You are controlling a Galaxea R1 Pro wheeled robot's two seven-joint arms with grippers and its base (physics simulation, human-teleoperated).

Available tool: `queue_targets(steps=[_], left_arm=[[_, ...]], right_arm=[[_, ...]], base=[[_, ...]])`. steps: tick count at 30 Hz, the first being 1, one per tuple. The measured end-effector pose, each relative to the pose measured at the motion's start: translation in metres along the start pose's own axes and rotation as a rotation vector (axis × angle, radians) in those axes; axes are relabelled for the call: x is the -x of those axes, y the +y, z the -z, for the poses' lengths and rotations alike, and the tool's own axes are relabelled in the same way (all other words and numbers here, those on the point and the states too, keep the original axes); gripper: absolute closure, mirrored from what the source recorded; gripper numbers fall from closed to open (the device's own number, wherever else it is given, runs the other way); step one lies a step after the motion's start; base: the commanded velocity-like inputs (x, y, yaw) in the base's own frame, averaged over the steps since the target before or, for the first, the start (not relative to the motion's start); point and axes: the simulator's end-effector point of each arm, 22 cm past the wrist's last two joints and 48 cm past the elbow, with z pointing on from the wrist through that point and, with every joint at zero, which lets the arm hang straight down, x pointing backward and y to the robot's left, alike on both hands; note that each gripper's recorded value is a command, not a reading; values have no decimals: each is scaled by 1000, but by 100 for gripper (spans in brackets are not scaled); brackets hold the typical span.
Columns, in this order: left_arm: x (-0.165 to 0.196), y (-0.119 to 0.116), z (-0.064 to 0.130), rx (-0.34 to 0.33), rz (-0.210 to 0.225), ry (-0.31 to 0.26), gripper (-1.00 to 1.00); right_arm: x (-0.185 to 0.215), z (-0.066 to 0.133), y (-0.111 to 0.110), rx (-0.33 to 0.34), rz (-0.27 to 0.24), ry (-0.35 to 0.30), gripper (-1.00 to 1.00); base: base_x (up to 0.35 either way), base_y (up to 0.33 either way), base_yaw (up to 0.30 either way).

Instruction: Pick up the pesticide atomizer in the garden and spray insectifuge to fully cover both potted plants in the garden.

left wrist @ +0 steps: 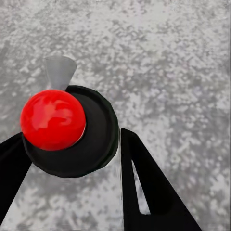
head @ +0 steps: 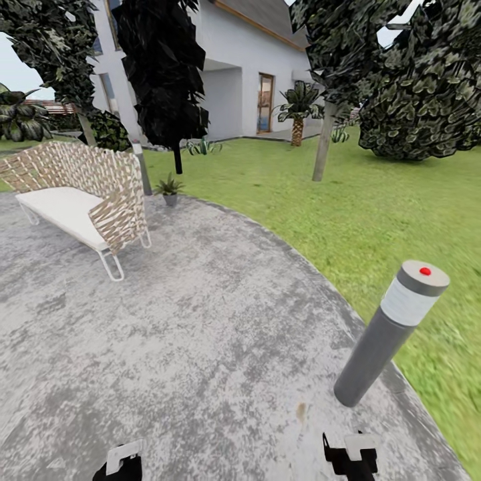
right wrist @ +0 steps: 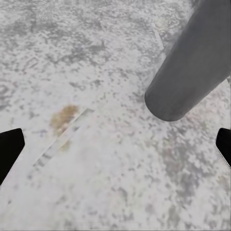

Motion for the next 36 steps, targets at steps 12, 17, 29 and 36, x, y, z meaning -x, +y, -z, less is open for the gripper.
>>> queue_targets(steps=[12, 17, 29, 36], left_arm=[[0, 0, 0, -1, 0, -1, 100], [0, 0, 0, 0, 0, 1, 100], [0, 0, 0, 1, -1, 0, 100], [0, 0, 0, 0, -1, 0, 100]], right_arm=[[0, 0, -1, -1, 0, 1, -100], [0, 0, -1, -2, 0, 1, -100], [0, 0, -1, -2, 0, 1, -100], [0, 0, -1, -2, 0, 1, -100]], base=[[310, 125, 0], [325, 55, 0], [328, 58, 0], [309, 20, 0]])
